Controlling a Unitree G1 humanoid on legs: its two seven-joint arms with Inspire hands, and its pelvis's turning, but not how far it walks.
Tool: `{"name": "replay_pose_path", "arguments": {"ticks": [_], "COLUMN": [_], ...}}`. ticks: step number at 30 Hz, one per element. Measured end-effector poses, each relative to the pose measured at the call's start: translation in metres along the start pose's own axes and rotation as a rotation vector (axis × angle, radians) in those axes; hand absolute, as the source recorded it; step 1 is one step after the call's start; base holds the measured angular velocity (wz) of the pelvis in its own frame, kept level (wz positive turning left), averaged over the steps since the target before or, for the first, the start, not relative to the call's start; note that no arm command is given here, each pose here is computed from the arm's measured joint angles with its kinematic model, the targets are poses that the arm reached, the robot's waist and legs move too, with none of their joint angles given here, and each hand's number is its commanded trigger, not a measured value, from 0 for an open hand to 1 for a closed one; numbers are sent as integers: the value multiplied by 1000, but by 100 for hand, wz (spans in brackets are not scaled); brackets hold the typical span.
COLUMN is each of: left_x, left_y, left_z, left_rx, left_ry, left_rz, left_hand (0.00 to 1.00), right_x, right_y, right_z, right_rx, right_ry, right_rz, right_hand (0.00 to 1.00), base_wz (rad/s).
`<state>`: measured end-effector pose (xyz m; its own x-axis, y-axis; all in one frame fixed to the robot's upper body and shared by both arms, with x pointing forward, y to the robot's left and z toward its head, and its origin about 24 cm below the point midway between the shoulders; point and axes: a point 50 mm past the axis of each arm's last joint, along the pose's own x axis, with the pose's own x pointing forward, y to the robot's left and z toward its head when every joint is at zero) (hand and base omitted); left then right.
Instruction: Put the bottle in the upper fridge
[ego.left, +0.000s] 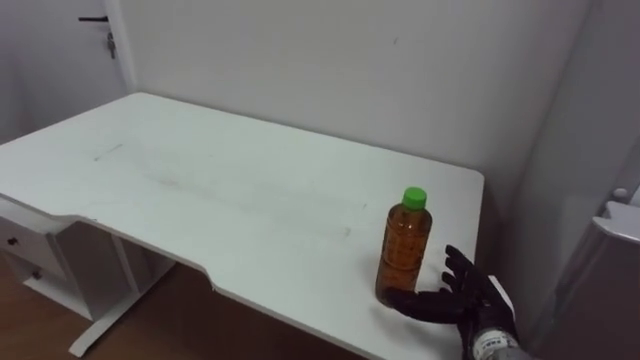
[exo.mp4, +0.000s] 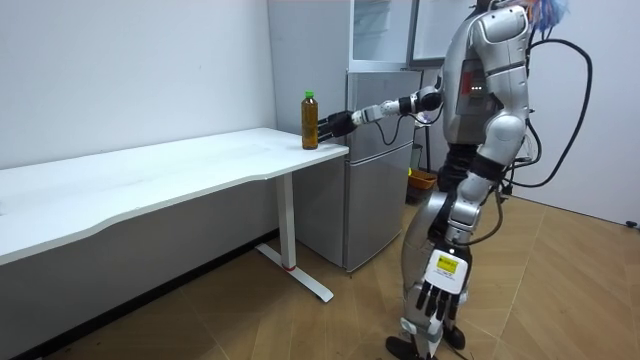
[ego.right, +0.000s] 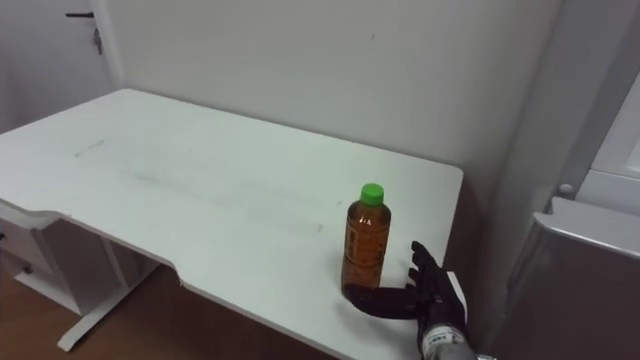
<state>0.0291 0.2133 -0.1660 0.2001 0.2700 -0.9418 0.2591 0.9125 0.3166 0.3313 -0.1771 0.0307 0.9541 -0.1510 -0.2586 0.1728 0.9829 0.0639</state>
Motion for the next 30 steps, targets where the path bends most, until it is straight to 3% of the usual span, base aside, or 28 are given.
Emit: {"name": "replay_pose_path", "arguments": {"ticks": [10,19,30], "left_x": [2,3,3], "left_y": [-3,1,-2], "left_z": [11,20,22], "left_rx": [-21,-72,-44], "left_ry": [-39,-59,-74], "left_rz": [-11,-33,-43], "left_hand": [0,0,0], "right_x": [13,18,22], "right_y": [-1,-6,-15], "right_z": [21,29,40], "right_rx": [-127,-113,-148], "right_ry": [-98,-128,-157], "right_rz": [-71,-107,-150], "right_hand": [0,0,0], "base_wz": [0,0,-3]}}
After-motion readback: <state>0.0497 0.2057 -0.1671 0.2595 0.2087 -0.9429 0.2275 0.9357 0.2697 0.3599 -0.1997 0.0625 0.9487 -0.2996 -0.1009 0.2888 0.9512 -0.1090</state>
